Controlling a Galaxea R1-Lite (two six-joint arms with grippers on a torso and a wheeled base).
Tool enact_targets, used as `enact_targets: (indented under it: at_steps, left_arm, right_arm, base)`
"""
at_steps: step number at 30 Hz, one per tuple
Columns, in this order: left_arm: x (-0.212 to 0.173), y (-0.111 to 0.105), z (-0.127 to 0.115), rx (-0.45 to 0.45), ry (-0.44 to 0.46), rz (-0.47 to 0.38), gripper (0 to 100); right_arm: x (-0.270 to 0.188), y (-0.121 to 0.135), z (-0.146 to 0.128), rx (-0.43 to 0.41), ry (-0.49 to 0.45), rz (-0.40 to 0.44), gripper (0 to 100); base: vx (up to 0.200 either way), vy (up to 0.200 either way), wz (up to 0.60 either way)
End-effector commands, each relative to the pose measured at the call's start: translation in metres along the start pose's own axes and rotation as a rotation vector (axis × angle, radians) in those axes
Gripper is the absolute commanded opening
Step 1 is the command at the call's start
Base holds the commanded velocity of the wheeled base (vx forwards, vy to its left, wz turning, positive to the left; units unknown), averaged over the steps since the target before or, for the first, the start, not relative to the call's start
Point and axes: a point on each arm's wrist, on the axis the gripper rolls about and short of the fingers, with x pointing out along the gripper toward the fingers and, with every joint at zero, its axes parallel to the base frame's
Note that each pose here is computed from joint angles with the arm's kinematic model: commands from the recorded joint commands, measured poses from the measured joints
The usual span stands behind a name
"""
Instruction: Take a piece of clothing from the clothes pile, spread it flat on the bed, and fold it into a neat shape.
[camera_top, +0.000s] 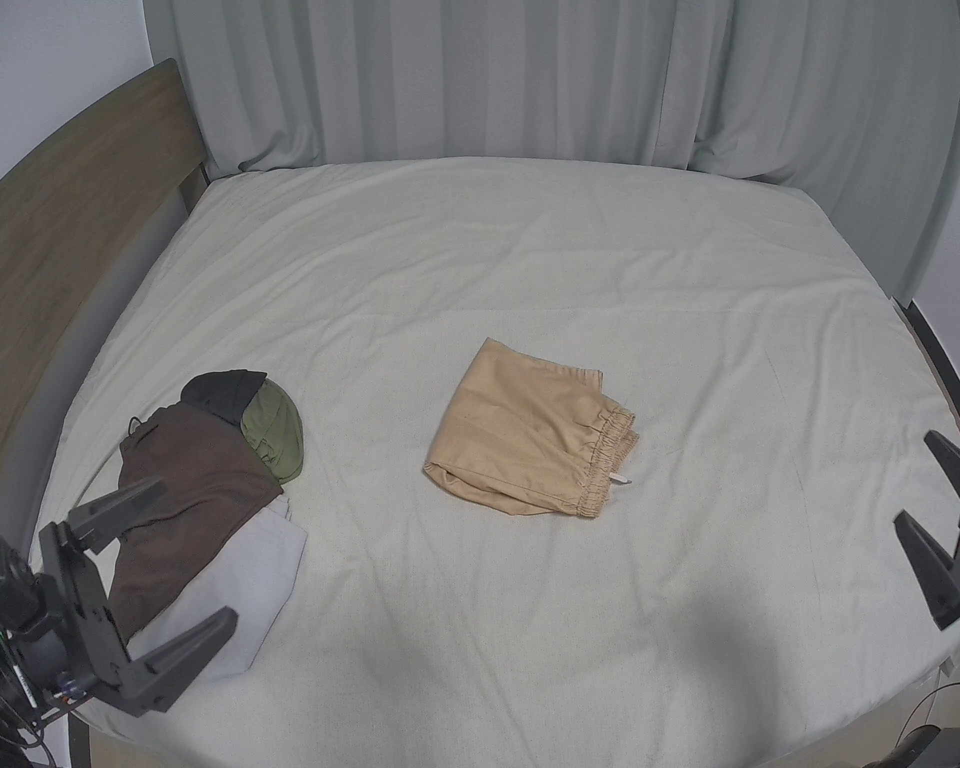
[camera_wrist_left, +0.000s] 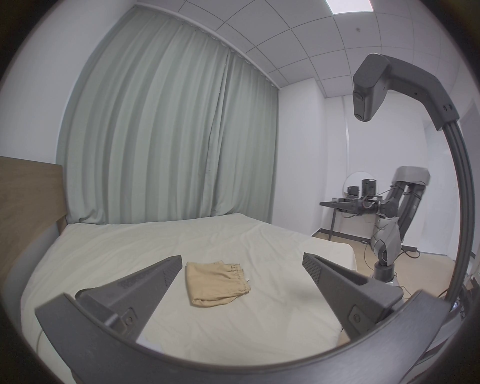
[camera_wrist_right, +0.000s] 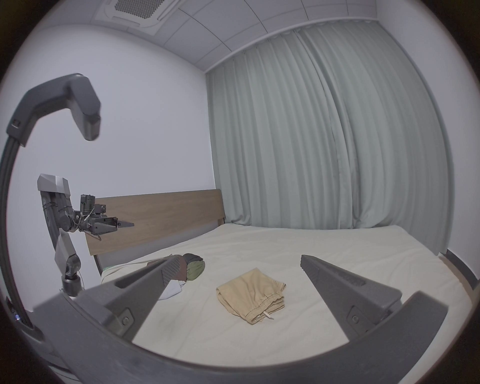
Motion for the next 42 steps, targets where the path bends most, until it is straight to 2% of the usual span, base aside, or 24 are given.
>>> enact_targets:
  at_steps: [1,4,10,13,14,16,18,19,20,21,24,27,30,32,35,37,38,40,42]
  left_arm:
    - [-0.071,-0.028,0.001,0.035,-0.072,0.14,100]
    - [-0.085,-0.034,-0.008,0.042,-0.047,0.177,100]
    - [-0.101,-0.044,-0.02,0.051,-0.034,0.235,100]
    - [-0.112,-0.053,-0.036,0.043,0.019,0.289,100]
    - [-0.114,-0.054,-0.039,0.04,0.028,0.291,100]
    - [-0.114,-0.055,-0.046,0.021,0.093,0.292,100]
    - [-0.114,-0.055,-0.047,0.012,0.1,0.302,100]
    - [-0.114,-0.055,-0.047,0.012,0.1,0.302,100]
    - [-0.115,-0.054,-0.048,0.001,0.121,0.366,100]
    - [-0.115,-0.053,-0.05,0.0,0.142,0.415,100]
    - [-0.116,-0.053,-0.055,-0.01,0.197,0.513,100]
    - [-0.116,-0.053,-0.057,-0.018,0.213,0.594,100]
    - [-0.12,-0.059,-0.058,0.026,0.156,0.696,100]
    - [-0.12,-0.057,-0.058,0.007,0.169,0.713,100]
    - [-0.121,-0.056,-0.058,-0.024,0.156,0.788,100]
    - [-0.122,-0.056,-0.063,-0.071,0.194,0.836,100]
    - [-0.123,-0.056,-0.067,-0.091,0.223,0.841,100]
    - [-0.123,-0.056,-0.065,-0.081,0.215,0.839,100]
    - [-0.122,-0.056,-0.065,-0.058,0.217,0.826,100]
  right_arm:
    - [-0.087,0.043,-0.004,-0.085,-0.193,-0.018,100]
    - [-0.1,0.05,-0.018,-0.091,-0.182,-0.039,100]
    - [-0.098,0.049,-0.018,-0.068,-0.173,-0.064,100]
    - [-0.099,0.05,-0.028,-0.057,-0.109,-0.193,100]
    - [-0.1,0.051,-0.031,-0.06,-0.092,-0.202,100]
    - [-0.103,0.052,-0.047,-0.035,0.012,-0.185,100]
    - [-0.104,0.051,-0.055,-0.002,0.085,-0.211,100]
    - [-0.104,0.051,-0.055,-0.002,0.085,-0.211,100]
    - [-0.106,0.049,-0.065,0.035,0.171,-0.321,100]
    - [-0.107,0.048,-0.066,0.05,0.185,-0.378,100]
    - [-0.108,0.045,-0.067,0.069,0.188,-0.521,100]
    - [-0.109,0.044,-0.067,0.054,0.19,-0.606,100]
    - [-0.11,0.044,-0.067,0.05,0.19,-0.613,100]
    - [-0.11,0.044,-0.067,0.05,0.189,-0.61,100]
    - [-0.11,0.043,-0.067,0.051,0.188,-0.613,100]
    - [-0.11,0.043,-0.07,0.047,0.218,-0.641,100]
    - [-0.111,0.043,-0.071,0.042,0.226,-0.64,100]
    - [-0.111,0.044,-0.072,0.03,0.244,-0.623,100]
    - [-0.11,0.045,-0.073,-0.003,0.268,-0.57,100]
  base:
    - [0.0,0.0,0.0]
    - [0.0,0.0,0.0]
    - [0.0,0.0,0.0]
    - [0.0,0.0,0.0]
    - [0.0,0.0,0.0]
    - [0.0,0.0,0.0]
    - [0.0,0.0,0.0]
    - [0.0,0.0,0.0]
    - [0.0,0.0,0.0]
    - [0.0,0.0,0.0]
    - [0.0,0.0,0.0]
    - [0.0,0.0,0.0]
    - [0.0,0.0,0.0]
    - [0.0,0.0,0.0]
    - [0.0,0.0,0.0]
    - [0.0,0.0,0.0]
    - [0.0,0.0,0.0]
    - [0.0,0.0,0.0]
    - [0.0,0.0,0.0]
